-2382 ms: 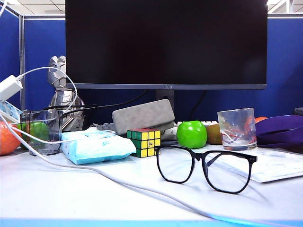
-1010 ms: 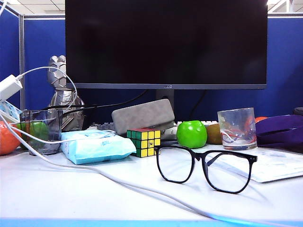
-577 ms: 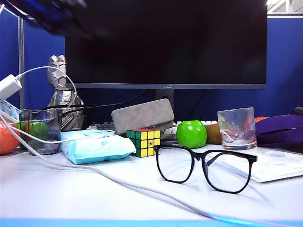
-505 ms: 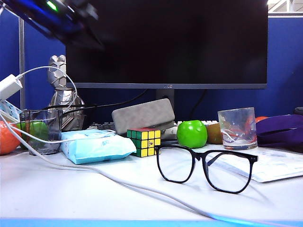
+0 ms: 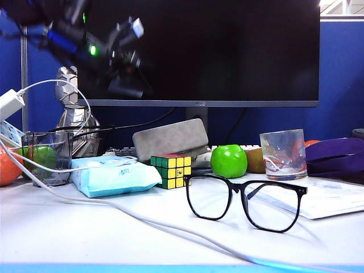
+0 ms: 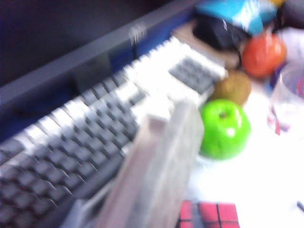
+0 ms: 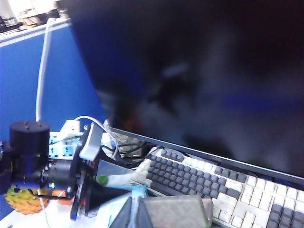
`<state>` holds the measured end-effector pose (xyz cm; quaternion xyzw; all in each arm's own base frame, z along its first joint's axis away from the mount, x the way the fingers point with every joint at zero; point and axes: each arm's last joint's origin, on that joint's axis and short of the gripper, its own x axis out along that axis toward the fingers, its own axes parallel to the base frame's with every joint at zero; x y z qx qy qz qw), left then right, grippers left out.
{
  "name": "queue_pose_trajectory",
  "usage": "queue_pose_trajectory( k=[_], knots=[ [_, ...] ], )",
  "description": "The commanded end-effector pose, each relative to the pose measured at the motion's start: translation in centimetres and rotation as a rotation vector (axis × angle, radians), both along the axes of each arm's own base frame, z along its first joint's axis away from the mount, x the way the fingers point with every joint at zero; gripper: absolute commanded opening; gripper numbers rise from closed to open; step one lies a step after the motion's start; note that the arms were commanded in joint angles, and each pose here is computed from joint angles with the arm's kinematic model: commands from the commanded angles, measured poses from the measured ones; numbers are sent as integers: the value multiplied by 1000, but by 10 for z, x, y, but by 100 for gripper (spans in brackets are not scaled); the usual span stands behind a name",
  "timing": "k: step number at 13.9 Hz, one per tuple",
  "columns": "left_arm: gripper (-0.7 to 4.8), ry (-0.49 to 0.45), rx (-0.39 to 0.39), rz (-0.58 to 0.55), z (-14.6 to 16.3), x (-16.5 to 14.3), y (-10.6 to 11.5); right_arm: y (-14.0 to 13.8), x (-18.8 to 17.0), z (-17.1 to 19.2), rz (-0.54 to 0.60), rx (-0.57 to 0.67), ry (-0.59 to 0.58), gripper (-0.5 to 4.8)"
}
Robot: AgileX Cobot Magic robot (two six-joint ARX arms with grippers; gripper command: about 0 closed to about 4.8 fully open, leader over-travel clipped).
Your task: Pick up the glasses, fold the temples of the glasses, place the glasses into the glasses case, and finally close the glasses case.
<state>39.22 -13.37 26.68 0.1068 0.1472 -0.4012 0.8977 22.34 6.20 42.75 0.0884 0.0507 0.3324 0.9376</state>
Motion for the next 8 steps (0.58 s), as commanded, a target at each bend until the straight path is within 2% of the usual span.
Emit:
queue_pose_trajectory(
  k=[1,6,8],
  knots=[
    [317,-8,21,-79,-16,7,-5,0,0,2,4,-1,-11,-5],
    [310,12,35,-61,-53,25,-10,0,-1,-3,5,-11,39,-5],
    [309,55,35,-32,-74,32,-11,0,-1,-5,6,-17,64,-5]
  ],
)
